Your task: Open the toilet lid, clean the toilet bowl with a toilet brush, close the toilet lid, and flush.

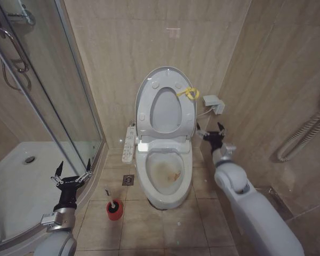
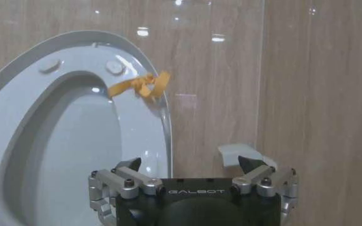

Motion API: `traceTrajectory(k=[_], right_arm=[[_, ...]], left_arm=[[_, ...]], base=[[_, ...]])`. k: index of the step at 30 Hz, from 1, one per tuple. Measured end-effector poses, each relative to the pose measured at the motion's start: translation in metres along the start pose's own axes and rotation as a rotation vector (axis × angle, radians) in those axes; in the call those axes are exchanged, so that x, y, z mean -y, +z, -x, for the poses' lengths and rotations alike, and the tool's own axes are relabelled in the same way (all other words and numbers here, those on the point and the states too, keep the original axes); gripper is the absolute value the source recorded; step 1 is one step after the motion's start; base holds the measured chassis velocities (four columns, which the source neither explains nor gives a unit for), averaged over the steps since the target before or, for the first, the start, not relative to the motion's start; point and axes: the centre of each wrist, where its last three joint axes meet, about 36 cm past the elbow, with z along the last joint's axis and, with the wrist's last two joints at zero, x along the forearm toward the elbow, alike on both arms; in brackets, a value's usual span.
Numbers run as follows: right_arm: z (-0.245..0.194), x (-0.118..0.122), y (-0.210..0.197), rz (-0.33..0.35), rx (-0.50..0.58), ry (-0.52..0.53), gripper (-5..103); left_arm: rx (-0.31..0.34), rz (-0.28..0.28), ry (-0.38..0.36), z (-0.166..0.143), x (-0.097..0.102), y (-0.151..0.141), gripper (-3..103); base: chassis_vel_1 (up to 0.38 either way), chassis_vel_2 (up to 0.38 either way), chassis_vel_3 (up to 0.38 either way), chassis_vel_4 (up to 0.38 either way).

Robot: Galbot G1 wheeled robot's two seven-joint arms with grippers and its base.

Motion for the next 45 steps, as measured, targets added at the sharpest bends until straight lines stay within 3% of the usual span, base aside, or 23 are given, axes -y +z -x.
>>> traceTrajectory(k=[8, 15, 22, 45], right_arm=[[-0.041, 0.000, 0.019, -0.013, -0.029, 0.056, 100], [-0.068, 0.016, 0.030, -0.044, -0.039, 0.126, 100], [-0.080, 0.025, 0.042, -0.050, -0.024, 0.126, 100], [-0.105, 0.005, 0.060, -0.040, -0.036, 0.131, 100]], left_arm=[[0.000, 0.000, 0.000, 0.000, 0.000, 0.000, 100], [0.000, 0.000, 0.000, 0.000, 0.000, 0.000, 100], [0.000, 0.000, 0.000, 0.000, 0.000, 0.000, 100], [0.000, 0.000, 0.000, 0.000, 0.000, 0.000, 100]], base=[[0.000, 0.000, 0.000, 0.000], [0.000, 0.000, 0.000, 0.000], [0.000, 0.000, 0.000, 0.000], [0.000, 0.000, 0.000, 0.000]])
